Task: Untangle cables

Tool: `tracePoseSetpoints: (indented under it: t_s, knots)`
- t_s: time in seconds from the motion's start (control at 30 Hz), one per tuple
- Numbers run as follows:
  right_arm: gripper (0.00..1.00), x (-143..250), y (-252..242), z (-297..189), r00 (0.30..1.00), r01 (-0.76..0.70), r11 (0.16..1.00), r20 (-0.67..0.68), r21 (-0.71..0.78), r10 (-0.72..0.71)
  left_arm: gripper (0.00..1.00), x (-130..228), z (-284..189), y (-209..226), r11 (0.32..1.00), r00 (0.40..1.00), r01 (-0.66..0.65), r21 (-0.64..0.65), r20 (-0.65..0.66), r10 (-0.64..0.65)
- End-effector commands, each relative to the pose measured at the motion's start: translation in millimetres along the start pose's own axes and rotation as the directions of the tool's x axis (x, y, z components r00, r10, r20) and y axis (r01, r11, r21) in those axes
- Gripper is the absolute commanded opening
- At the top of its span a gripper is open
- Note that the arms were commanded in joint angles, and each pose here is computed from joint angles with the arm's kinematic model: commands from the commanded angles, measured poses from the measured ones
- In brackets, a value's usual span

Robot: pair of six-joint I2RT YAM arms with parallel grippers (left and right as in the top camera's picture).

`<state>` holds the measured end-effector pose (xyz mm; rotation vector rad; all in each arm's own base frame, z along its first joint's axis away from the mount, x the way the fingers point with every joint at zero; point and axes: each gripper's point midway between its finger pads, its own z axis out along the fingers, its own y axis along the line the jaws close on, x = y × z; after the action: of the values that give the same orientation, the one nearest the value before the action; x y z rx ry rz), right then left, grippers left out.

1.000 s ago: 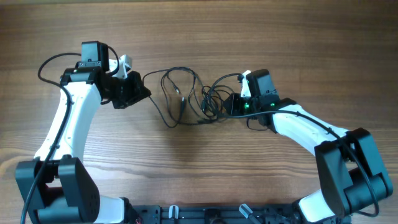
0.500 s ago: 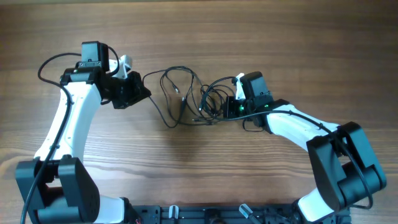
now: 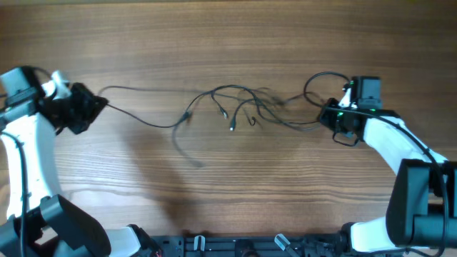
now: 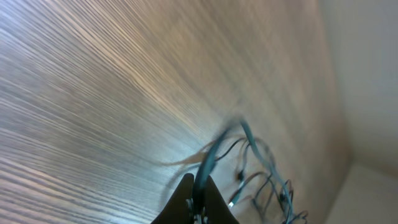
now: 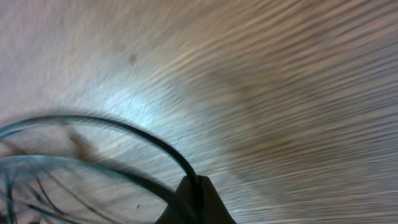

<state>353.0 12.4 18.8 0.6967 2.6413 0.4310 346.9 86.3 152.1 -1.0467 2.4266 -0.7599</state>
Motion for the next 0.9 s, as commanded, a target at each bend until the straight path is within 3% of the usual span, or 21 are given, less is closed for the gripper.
tracePoseSetpoints:
  t_s: [0.0, 0.17, 0.3, 0.5, 0.57, 0.67, 0.73, 0.87]
  knots:
    - [0.04, -3.0, 6.9, -8.2, 1.000, 0.017, 0.999, 0.009, -0.052, -0.016, 0.04, -4.3, -13.2, -16.1, 0.996, 1.000, 0.021, 0.084, 0.011, -0.022]
    - [0.04, 10.8, 32.1, -7.9, 0.997, 0.055, 0.987, -0.040, -0.152, -0.061, 0.04, 13.3, -1.0, -35.6, 0.995, 0.998, -0.037, 0.096, -0.038, 0.041]
    - [0.04, 28.8, 68.7, -13.5, 0.976, 0.174, 0.929, -0.071, -0.326, -0.208, 0.04, 36.7, 13.5, -59.5, 0.985, 0.987, -0.126, 0.114, -0.089, 0.137]
    - [0.04, 33.0, 53.1, -7.5, 0.980, 0.151, 0.963, -0.091, -0.223, -0.175, 0.04, 62.5, 29.1, -76.4, 0.972, 0.965, -0.217, 0.091, -0.131, 0.228]
    - [0.04, 36.4, 54.8, -8.1, 0.977, 0.157, 0.959, -0.102, -0.235, -0.185, 0.25, 72.0, 32.5, -82.5, 0.966, 0.956, -0.239, 0.099, -0.150, 0.252]
    - [0.04, 53.8, 78.9, -15.1, 0.946, 0.234, 0.897, -0.125, -0.374, -0.299, 0.69, 89.4, 39.1, -95.1, 0.951, 0.936, -0.285, 0.120, -0.178, 0.303]
    - [0.04, 67.0, 94.8, -20.5, 0.920, 0.275, 0.846, -0.130, -0.456, -0.369, 0.78, 96.6, 42.8, -102.5, 0.940, 0.925, -0.315, 0.130, -0.180, 0.335]
    - [0.04, 106.2, 129.0, -30.3, 0.831, 0.382, 0.710, -0.116, -0.592, -0.544, 0.84, 123.5, 52.8, -127.0, 0.896, 0.879, -0.407, 0.177, -0.190, 0.436]
